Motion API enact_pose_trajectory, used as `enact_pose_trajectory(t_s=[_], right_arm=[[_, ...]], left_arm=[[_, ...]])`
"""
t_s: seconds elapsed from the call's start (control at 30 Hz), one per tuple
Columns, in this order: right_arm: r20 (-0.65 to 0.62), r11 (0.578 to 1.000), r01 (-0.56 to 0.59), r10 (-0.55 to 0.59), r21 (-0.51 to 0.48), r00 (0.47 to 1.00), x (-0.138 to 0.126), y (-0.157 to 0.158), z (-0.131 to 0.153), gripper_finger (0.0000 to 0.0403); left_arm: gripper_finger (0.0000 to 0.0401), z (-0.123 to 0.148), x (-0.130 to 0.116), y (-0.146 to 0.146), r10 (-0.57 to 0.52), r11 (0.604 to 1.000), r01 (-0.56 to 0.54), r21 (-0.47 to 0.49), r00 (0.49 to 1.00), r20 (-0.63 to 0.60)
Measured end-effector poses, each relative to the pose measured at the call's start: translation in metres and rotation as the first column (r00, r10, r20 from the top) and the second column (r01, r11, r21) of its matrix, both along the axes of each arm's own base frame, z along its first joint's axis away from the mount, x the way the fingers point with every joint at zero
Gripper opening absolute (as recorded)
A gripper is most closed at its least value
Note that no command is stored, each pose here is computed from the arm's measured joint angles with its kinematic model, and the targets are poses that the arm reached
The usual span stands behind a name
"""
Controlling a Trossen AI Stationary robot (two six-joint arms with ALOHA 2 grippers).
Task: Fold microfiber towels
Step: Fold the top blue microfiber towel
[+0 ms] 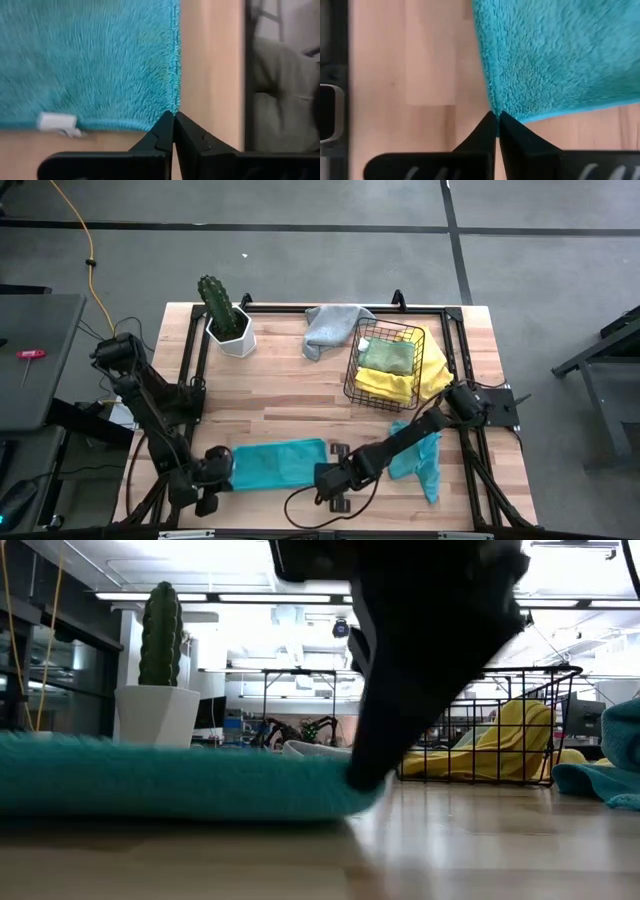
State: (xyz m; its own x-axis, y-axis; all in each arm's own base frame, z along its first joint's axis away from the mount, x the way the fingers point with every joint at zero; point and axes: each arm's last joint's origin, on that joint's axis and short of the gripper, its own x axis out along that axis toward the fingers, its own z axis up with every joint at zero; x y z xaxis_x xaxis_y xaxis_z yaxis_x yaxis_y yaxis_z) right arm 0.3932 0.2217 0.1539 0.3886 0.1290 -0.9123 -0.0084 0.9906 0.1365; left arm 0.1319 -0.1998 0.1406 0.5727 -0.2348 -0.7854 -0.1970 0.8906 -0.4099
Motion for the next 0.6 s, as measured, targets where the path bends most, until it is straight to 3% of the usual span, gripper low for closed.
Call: enact_pose_trajectory(t_s=[0.2, 0.37, 0.6], right_arm=[[0.031, 0.998, 0.011, -0.009, -0.064, 0.999, 0.009, -0.004, 0.025, 0.0001], [0.014, 0.98, 0.077, -0.076, -0.185, 0.997, 0.011, -0.021, 0.032, 0.0001], [0.021, 0.969, 0.127, -0.125, -0.211, 0.992, 0.016, -0.036, 0.025, 0.0]], left_arm=[[0.0, 0.018, 0.003, 0.002, 0.016, 1.0, -0.017, 0.017, 0.998, 0.053], [0.0, 0.014, -0.005, 0.018, 0.12, 0.982, -0.12, 0.142, 0.993, 0.009], [0.0, 0.009, -0.013, 0.034, 0.258, 0.936, -0.242, 0.257, 0.966, -0.031]])
